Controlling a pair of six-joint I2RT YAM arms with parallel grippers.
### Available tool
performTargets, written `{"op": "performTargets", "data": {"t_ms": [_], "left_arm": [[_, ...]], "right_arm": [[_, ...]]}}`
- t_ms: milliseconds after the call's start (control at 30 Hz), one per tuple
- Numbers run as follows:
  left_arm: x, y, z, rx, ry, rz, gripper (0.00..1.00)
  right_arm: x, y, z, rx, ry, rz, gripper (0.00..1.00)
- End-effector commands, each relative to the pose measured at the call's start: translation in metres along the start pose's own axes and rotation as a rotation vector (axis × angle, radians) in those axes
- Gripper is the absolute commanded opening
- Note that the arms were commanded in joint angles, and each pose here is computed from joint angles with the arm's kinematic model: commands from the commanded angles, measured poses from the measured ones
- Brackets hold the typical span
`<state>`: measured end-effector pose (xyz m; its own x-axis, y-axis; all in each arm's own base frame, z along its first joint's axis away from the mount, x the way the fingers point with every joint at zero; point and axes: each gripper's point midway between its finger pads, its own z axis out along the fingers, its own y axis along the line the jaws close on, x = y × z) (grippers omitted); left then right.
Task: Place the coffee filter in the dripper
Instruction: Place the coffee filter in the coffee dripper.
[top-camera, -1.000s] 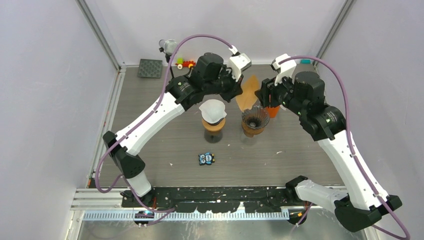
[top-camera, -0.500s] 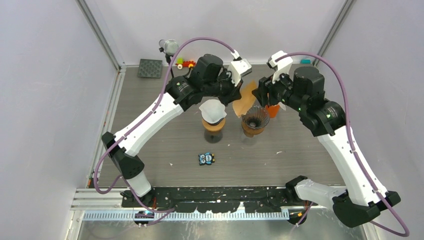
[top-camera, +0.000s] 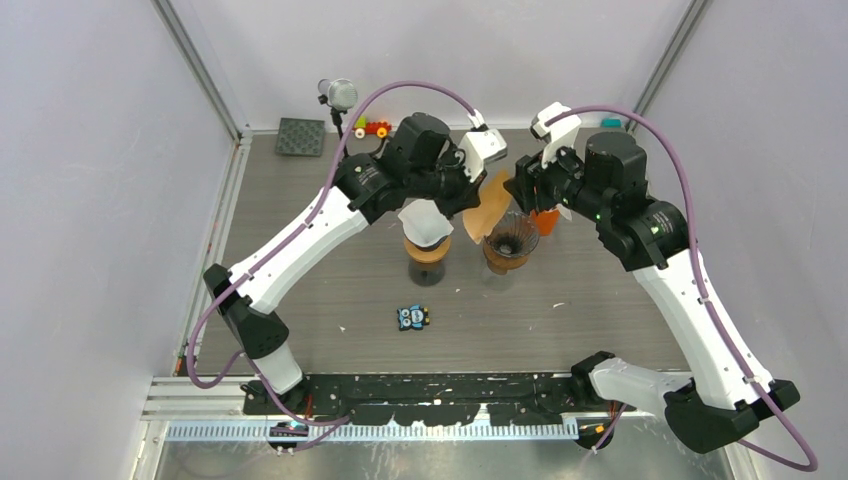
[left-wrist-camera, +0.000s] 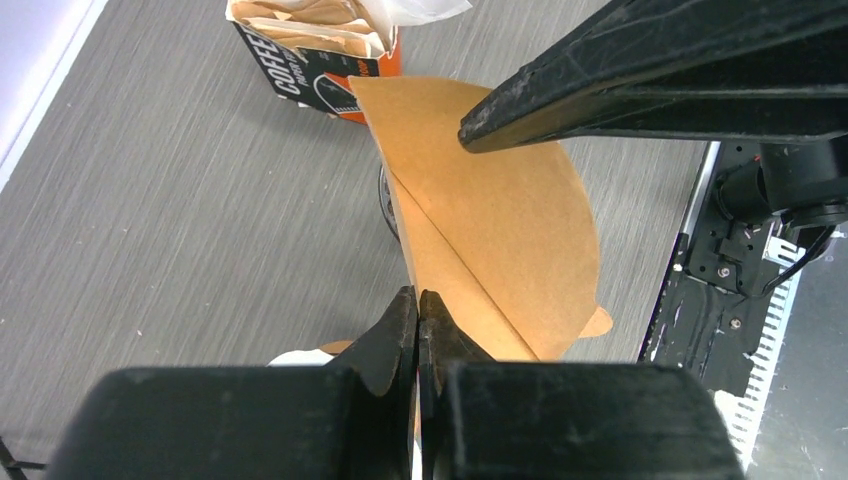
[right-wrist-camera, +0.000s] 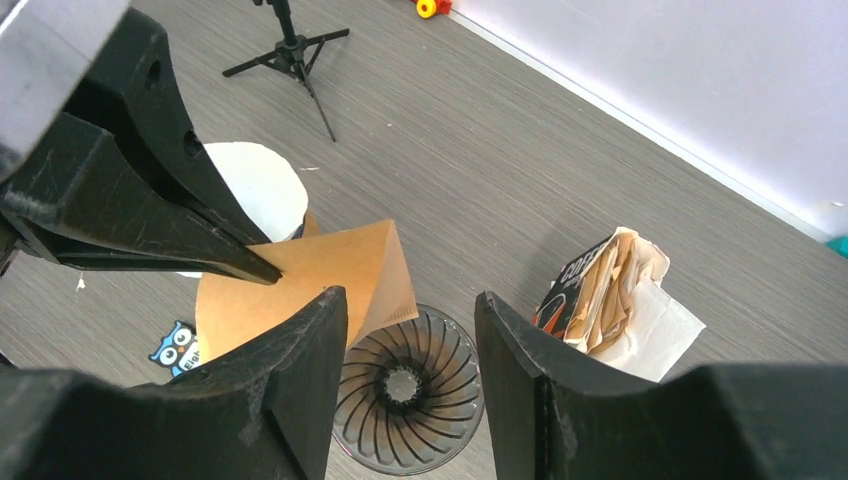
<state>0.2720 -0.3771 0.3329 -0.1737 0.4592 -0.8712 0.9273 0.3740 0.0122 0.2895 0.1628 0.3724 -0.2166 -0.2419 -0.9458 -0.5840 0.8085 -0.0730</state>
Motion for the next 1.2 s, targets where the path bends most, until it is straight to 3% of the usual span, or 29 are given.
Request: {"op": "performTargets", "data": {"t_ms": [0,800,1167], "left_arm": [[-0.014,-0.009,-0.008,0.028,-0.028,0.048,0.00],[-0.003,-0.032,-0.017,0.133,-0.015,0.102,0.00],[-0.003,-0.035,-0.022,0.146,-0.026,0.112,0.00]], "right_arm": [[-0.010,0.005,-0.004,-0.036,-0.046,-0.035,0.55],[-0.004,0.026,-0.011,-0.162,-0.072,-0.128,0.53],[0.007,0.028,-0.009,-0.182,-0.045,-0.163,0.47]]}}
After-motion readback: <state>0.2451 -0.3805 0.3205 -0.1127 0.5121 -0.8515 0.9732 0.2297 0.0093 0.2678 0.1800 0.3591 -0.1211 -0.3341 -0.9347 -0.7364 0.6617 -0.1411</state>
